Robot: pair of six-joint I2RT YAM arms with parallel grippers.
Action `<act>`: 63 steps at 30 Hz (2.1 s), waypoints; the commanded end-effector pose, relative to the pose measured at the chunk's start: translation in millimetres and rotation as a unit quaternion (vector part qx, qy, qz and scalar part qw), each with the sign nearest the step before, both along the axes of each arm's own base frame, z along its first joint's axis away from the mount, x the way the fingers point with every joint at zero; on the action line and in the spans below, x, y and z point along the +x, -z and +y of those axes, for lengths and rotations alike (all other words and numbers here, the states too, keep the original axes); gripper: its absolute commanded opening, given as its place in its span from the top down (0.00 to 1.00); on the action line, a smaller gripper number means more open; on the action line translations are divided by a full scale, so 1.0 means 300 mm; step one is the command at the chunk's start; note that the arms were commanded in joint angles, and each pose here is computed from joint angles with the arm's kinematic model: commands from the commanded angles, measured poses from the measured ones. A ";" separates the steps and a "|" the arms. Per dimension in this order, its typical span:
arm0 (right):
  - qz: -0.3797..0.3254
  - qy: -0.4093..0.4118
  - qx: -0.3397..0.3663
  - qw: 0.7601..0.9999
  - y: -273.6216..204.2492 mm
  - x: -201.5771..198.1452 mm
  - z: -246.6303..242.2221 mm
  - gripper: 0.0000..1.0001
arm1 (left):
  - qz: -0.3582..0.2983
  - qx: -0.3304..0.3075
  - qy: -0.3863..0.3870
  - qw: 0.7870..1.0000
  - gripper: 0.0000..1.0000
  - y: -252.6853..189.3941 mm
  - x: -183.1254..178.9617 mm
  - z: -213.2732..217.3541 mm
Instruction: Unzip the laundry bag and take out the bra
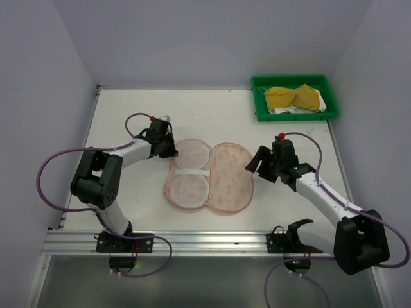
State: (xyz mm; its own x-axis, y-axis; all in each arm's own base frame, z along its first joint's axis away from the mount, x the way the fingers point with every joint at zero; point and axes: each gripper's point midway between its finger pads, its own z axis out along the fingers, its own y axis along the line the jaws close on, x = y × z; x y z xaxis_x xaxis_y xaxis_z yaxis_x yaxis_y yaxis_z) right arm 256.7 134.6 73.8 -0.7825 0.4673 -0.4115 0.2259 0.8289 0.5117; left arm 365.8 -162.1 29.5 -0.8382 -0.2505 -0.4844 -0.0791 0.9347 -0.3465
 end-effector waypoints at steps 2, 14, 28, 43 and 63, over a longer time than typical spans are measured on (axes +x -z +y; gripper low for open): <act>-0.025 -0.015 -0.032 0.999 -0.041 0.068 -0.002 0.35 | -0.038 -0.033 -0.028 0.998 1.00 -0.073 0.044 -0.019; 0.050 0.013 -0.069 0.996 0.120 0.109 -0.002 0.56 | -0.028 -0.046 -0.044 0.998 1.00 -0.071 0.029 -0.021; 0.057 0.014 -0.102 0.993 0.086 0.135 -0.008 1.00 | -0.023 -0.067 -0.028 0.997 1.00 -0.064 0.004 -0.046; -0.102 -0.163 0.019 0.981 -0.393 0.126 0.241 1.00 | -0.019 -0.133 0.002 0.991 1.00 -0.110 0.067 -0.225; -0.035 -0.276 0.110 0.954 -0.162 0.051 0.708 1.00 | -0.031 -0.183 0.020 0.982 0.99 -0.100 0.062 -0.312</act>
State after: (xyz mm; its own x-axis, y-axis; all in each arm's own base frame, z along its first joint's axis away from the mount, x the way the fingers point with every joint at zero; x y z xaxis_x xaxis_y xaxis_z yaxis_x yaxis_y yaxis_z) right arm 265.6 323.4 103.6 -0.9217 0.0717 -0.3812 -0.2020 0.7502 0.6296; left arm 381.0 -249.3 49.0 -0.8337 -0.3955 -0.3854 -0.0652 0.7636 -0.6424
